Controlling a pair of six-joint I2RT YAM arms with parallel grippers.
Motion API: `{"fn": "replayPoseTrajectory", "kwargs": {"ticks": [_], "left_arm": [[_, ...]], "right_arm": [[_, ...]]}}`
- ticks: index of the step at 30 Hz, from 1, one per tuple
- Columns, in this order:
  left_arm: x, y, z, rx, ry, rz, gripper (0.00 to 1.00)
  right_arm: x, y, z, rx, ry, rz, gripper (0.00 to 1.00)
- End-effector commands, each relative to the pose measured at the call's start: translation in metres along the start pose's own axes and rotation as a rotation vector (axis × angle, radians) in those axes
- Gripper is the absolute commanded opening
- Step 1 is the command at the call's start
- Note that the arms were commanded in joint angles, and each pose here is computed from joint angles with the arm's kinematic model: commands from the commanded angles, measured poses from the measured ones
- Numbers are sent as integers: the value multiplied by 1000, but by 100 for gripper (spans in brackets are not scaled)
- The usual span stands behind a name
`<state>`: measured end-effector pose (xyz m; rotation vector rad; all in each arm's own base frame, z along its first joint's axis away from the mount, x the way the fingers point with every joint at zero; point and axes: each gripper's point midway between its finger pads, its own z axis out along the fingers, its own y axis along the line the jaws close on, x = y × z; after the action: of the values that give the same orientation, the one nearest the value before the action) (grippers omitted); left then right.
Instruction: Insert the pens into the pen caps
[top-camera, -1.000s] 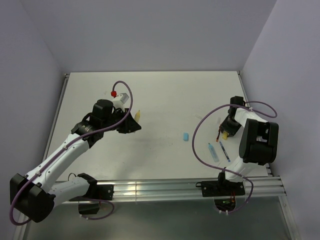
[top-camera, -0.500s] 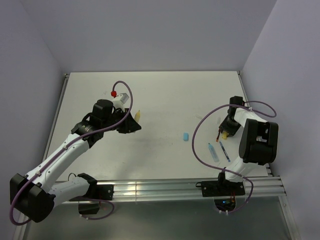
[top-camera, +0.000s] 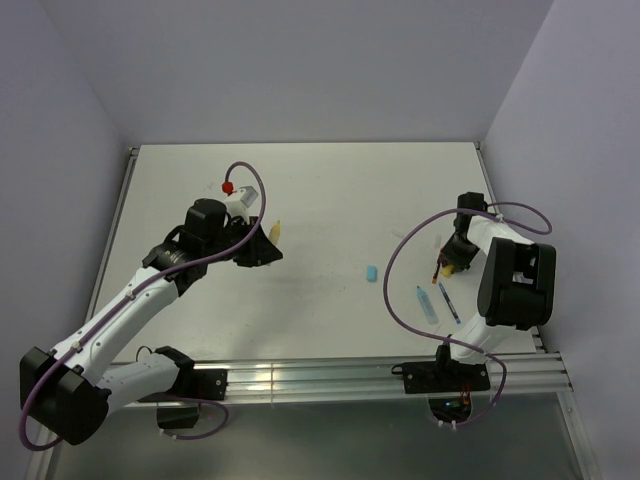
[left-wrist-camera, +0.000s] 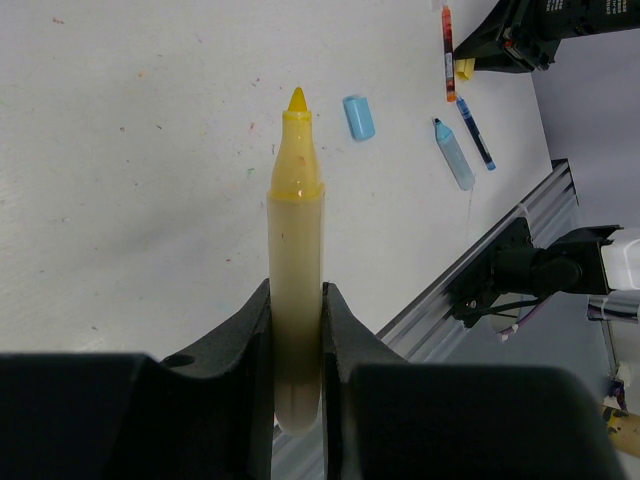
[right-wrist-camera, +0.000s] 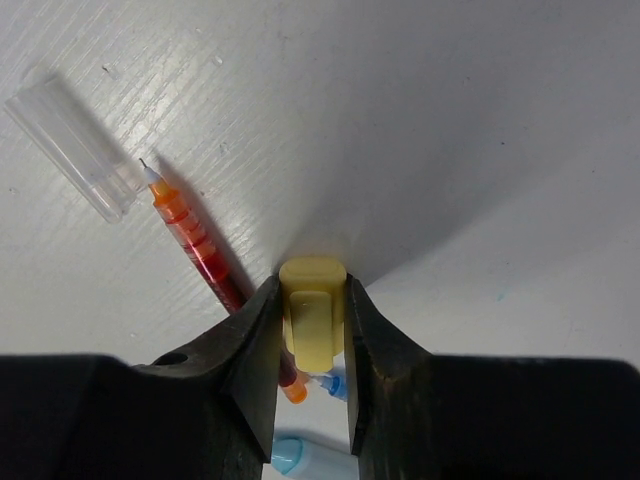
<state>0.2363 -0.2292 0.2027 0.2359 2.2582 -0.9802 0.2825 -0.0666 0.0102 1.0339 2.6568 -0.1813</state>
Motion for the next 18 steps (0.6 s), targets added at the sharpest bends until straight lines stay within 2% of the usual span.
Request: {"fn": "replayPoseTrajectory", "kwargs": {"ticks": [1, 4, 7, 10, 11, 13, 18], "left_arm": [[-5, -8, -3, 37, -25, 34, 0], [-6, -8, -3, 34, -28, 35, 0], [-7, -10, -4, 42, -30, 42, 0], [-8, -15, -5, 70, -27, 56, 0], [-8, -17, -6, 80, -30, 61, 0], [-10, -26, -8, 123, -42, 72, 0], [-22, -42, -11, 199, -80, 100, 0]], "right_arm": [[24, -12, 11, 65, 77, -13, 14], [22, -15, 10, 85, 67, 1, 0], [11, -12, -8, 59, 12, 31, 0], [-10, -2, -44, -21, -63, 59, 0], [-27, 7, -69, -84, -135, 76, 0], [-41, 24, -102, -187, -192, 72, 0], [-54, 70, -188, -430, -340, 6, 0]]}}
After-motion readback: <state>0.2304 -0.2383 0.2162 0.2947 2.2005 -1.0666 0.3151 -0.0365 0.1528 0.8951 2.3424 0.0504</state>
